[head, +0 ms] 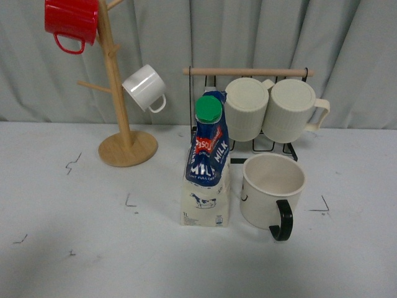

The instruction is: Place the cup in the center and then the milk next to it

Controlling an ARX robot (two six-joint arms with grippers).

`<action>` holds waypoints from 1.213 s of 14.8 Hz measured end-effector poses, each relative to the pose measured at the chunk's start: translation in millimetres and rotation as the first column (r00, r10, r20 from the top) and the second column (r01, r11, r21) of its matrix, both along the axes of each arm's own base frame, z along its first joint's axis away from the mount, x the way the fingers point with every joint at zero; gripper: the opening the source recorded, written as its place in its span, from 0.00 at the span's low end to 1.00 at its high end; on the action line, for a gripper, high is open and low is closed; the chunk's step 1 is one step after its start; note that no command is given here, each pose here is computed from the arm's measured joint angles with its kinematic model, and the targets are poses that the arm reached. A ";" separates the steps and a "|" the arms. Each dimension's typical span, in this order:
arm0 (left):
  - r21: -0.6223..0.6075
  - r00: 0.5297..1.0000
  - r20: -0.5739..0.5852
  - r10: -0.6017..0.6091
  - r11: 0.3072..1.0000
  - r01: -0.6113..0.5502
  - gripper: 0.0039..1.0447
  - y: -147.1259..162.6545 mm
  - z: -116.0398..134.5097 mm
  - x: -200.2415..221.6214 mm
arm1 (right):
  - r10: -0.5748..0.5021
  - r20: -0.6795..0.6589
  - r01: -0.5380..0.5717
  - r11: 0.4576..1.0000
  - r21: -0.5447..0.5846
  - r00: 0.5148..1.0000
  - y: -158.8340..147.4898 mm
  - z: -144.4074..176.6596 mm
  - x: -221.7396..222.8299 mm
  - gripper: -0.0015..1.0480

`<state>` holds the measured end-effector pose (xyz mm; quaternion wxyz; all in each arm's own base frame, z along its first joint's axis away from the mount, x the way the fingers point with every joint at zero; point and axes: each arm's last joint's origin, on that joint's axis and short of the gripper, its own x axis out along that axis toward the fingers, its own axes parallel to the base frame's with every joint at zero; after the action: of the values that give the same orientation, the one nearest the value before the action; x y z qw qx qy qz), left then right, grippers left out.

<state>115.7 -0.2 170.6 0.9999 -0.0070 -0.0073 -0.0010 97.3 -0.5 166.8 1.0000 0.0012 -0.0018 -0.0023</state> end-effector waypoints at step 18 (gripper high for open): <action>0.000 1.000 -0.015 0.000 1.000 0.000 0.38 0.1 -4.2 -18.2 | 0.000 0.000 0.000 1.000 0.000 1.000 0.0 0.0 0.0 0.94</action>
<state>97.5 -0.2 166.4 1.0000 -0.0070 0.0001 -0.0008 97.3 -0.5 166.7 1.0000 0.0012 -0.0016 -0.0023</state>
